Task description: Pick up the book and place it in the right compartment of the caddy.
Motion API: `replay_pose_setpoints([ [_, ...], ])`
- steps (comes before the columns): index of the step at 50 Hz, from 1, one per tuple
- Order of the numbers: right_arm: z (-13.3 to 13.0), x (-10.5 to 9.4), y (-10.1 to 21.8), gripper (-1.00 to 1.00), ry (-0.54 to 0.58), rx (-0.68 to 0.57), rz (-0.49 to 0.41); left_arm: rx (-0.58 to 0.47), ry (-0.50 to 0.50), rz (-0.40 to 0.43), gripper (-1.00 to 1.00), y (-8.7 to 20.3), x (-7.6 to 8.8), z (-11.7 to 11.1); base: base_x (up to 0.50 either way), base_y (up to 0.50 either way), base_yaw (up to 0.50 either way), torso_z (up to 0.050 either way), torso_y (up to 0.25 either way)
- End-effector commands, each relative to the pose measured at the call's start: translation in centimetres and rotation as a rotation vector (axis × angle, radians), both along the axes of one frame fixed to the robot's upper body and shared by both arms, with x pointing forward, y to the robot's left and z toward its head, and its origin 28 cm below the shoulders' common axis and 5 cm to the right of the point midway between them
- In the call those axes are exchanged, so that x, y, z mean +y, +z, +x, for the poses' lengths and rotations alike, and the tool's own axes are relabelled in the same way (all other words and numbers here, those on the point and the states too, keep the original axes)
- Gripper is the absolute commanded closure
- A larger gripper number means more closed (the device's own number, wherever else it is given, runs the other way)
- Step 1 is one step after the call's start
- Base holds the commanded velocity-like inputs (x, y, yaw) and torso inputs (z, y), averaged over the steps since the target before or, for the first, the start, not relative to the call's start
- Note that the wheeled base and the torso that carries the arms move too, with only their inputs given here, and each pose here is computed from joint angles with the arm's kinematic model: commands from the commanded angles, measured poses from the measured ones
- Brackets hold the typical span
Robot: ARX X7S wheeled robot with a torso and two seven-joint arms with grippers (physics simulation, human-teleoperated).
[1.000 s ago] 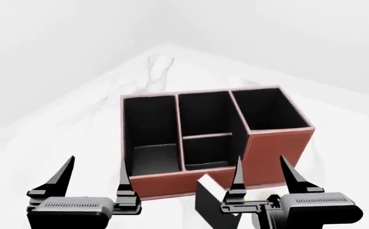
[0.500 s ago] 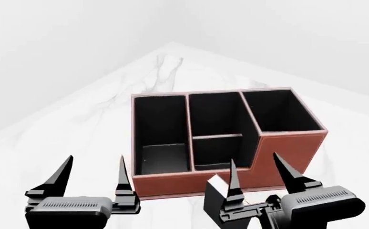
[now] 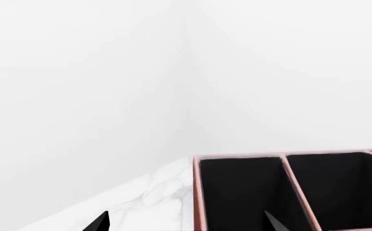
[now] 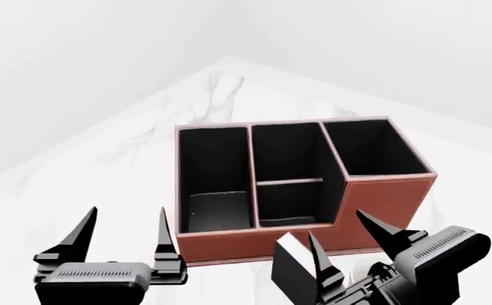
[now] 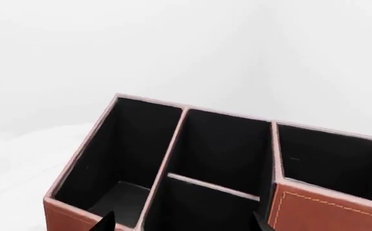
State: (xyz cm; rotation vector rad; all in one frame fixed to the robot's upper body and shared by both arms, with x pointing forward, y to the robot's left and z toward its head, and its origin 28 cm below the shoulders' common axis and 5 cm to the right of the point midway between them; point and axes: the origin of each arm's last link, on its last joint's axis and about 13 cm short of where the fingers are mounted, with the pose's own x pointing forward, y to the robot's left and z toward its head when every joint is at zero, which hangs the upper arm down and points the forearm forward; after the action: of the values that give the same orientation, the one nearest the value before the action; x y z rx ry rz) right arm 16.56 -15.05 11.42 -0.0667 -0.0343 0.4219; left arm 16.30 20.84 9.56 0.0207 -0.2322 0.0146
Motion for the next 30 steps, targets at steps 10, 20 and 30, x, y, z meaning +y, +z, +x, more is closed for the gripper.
replay_pose_setpoints([
  [10, 1.2, -1.9, 0.6, -1.00, 0.167, 0.157, 0.141, 0.005, 0.000, 0.006, -1.00, -0.2, -0.1, 0.1, 0.00, 0.00, 0.00, 0.000, 0.000],
  [20, 1.2, -2.5, 0.2, -1.00, 0.190, 0.144, 0.153, 0.008, -0.005, 0.011, -1.00, -0.2, -0.2, 0.1, 0.00, 0.00, 0.00, 0.000, 0.000],
  [30, 1.3, -2.9, -0.3, -1.00, 0.171, 0.168, 0.122, 0.011, -0.005, 0.011, -1.00, -0.3, -0.2, 0.1, 0.00, 0.00, 0.00, 0.000, 0.000],
])
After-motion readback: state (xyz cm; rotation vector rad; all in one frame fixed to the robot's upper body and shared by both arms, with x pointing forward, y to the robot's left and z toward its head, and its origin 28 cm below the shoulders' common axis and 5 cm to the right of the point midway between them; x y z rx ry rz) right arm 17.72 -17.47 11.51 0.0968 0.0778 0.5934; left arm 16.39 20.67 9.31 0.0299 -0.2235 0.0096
